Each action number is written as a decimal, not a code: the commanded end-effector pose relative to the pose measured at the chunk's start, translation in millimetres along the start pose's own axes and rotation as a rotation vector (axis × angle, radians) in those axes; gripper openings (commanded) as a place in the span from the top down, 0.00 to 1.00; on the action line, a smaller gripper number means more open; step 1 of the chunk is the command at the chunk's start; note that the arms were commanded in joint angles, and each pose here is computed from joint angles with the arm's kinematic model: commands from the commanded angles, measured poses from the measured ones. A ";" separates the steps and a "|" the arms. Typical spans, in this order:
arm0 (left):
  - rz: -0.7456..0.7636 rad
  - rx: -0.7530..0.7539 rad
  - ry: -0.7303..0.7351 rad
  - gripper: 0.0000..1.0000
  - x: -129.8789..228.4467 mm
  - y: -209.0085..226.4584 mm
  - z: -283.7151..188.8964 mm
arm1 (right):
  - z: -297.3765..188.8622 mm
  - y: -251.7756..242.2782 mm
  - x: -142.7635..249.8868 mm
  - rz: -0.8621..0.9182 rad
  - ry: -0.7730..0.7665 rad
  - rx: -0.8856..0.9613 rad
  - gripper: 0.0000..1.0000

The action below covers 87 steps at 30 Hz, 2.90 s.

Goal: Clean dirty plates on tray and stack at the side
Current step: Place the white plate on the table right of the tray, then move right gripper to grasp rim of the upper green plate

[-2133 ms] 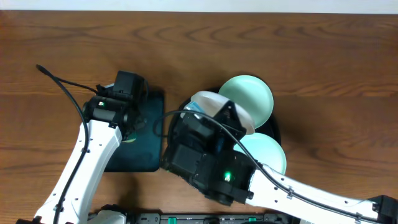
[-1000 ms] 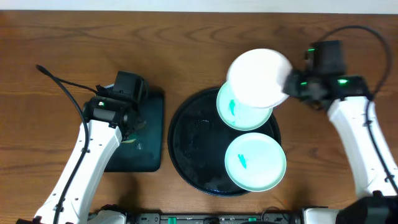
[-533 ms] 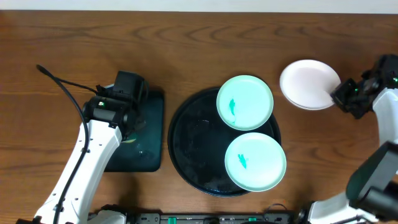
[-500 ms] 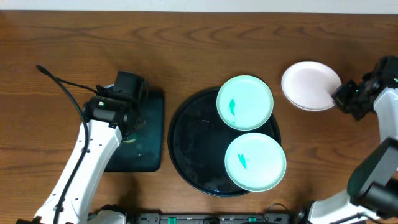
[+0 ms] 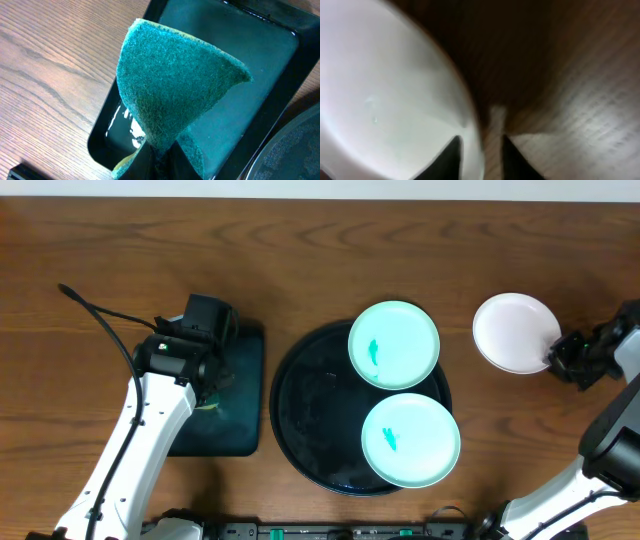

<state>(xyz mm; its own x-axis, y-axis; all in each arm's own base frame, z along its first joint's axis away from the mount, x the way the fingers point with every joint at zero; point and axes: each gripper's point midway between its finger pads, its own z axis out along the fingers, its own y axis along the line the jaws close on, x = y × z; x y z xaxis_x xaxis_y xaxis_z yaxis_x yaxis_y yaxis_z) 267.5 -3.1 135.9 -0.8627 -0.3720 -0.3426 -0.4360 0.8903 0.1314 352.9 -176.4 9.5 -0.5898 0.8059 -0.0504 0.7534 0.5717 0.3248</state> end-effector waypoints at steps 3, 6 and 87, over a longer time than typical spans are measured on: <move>0.008 -0.014 -0.011 0.93 -3.3 3.2 -0.9 | -44.0 66.8 0.9 -0.221 -0.036 -0.286 0.67; 0.007 -0.011 -0.017 0.93 -4.4 1.7 1.4 | -83.3 98.7 3.4 -0.330 -0.125 -0.328 0.76; 0.143 0.277 -0.011 0.92 -23.1 -73.9 21.1 | 33.3 164.0 270.8 -0.970 0.236 0.042 0.99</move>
<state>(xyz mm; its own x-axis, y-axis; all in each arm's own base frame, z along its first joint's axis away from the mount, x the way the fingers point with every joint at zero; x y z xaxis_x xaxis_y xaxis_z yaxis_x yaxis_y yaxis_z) 323.9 -40.0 97.0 -0.9104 -0.2432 -0.3346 -0.2640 0.9644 0.0174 337.0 137.2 26.8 -0.9910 -0.0751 -0.1109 -0.0970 0.9733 0.2080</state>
